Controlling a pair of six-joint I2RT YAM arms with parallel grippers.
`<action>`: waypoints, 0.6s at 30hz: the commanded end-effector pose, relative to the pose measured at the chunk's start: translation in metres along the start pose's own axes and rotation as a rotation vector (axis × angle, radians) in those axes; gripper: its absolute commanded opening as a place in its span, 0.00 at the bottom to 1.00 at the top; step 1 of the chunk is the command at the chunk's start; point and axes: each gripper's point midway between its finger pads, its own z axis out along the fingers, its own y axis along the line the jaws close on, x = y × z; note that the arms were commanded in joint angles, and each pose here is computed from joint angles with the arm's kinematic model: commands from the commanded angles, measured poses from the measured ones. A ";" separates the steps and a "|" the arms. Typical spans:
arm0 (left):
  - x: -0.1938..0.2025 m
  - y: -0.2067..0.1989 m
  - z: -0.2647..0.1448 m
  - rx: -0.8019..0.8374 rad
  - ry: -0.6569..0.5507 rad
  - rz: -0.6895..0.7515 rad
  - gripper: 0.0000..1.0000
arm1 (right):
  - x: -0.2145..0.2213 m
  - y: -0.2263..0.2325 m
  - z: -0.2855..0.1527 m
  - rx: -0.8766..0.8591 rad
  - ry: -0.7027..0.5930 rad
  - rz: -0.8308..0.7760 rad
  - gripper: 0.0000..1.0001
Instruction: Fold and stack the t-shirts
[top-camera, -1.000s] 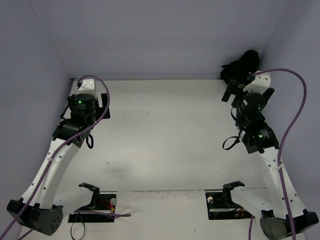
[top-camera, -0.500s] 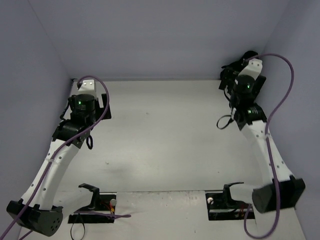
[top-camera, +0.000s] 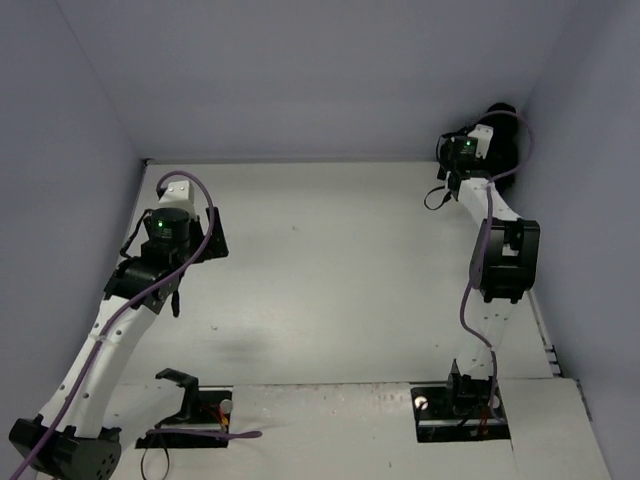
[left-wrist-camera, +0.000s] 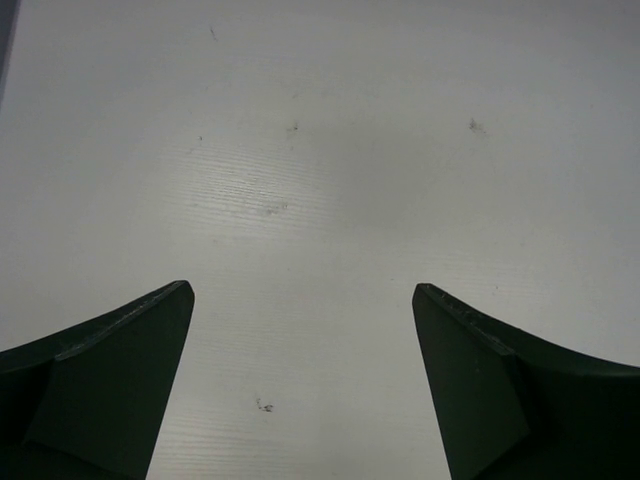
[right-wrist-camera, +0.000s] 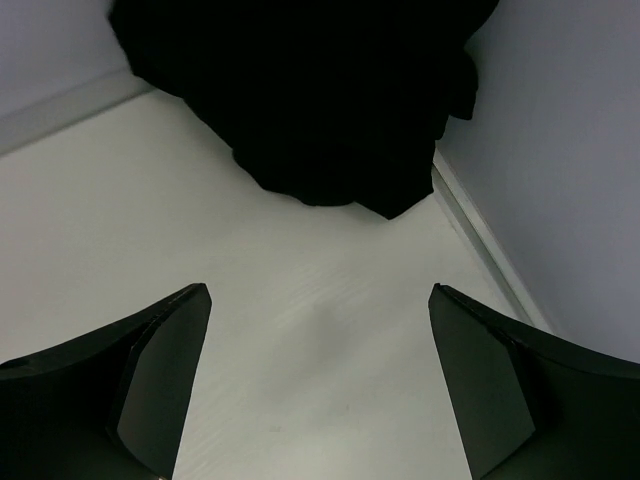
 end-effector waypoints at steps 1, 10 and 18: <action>-0.015 -0.011 -0.004 0.049 -0.046 -0.023 0.89 | -0.049 -0.019 0.032 -0.010 -0.136 -0.031 0.89; -0.011 -0.010 -0.002 0.040 -0.017 -0.013 0.89 | -0.043 -0.031 0.110 -0.051 -0.152 -0.109 0.91; 0.009 -0.011 0.004 0.049 0.040 -0.030 0.89 | -0.039 -0.010 0.158 -0.136 -0.196 -0.108 0.79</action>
